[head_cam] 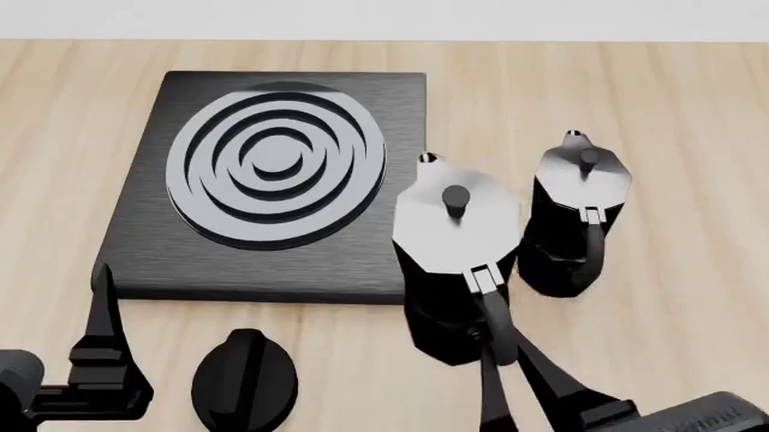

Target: Put the right moka pot on the stove.

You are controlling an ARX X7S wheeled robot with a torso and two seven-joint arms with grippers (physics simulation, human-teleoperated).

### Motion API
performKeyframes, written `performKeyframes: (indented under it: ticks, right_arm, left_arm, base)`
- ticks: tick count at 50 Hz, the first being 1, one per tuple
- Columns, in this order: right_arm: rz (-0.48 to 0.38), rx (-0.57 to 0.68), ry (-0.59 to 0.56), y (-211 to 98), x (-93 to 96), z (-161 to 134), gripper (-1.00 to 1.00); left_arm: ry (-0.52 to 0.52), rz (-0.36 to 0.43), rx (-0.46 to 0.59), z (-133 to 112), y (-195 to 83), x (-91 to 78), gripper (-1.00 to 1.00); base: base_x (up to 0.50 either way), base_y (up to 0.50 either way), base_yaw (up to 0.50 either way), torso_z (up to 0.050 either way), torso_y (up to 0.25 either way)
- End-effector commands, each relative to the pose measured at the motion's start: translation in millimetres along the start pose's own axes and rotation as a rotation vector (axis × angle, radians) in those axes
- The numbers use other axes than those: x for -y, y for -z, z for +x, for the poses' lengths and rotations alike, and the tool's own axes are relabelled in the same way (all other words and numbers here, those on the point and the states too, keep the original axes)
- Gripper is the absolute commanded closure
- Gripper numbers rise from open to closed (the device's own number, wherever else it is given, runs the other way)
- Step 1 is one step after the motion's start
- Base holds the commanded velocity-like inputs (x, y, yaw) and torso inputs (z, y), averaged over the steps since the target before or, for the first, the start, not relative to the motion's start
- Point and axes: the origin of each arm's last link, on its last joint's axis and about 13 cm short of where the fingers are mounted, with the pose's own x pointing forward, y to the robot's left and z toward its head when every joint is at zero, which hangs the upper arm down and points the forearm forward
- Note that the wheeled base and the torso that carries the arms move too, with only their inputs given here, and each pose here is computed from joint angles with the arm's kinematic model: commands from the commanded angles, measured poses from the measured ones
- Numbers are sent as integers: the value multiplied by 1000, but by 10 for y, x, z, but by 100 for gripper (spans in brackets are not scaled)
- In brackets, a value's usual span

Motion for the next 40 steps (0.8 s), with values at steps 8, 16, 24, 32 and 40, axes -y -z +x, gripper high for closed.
performKeyframes:
  ticks: [8, 16, 24, 32, 40]
  right_arm:
    - [-30, 33, -70, -221, -58, 331, 100]
    - [-26, 22, -87, -231, -58, 488, 100]
    - [-24, 7, -98, -195, -56, 641, 100]
    - [-17, 9, -109, -203, -58, 788, 100]
    - [-11, 8, -129, -209, -83, 918, 100]
  left_arm:
    - [-2, -1, 0, 4, -5, -4, -100]
    - [1, -2, -1, 1, 3, -4, -100]
    - [3, -5, -1, 0, 0, -5, -100]
    - [6, -5, -2, -3, 1, -5, -100]
    - [7, -2, -2, -5, 9, -3, -100]
  base:
    - [0, 0, 0, 1, 0]
    - [0, 0, 0, 0, 1]
    - [0, 0, 0, 0, 1]
    - [0, 0, 0, 0, 0]
    - [0, 0, 0, 1, 1]
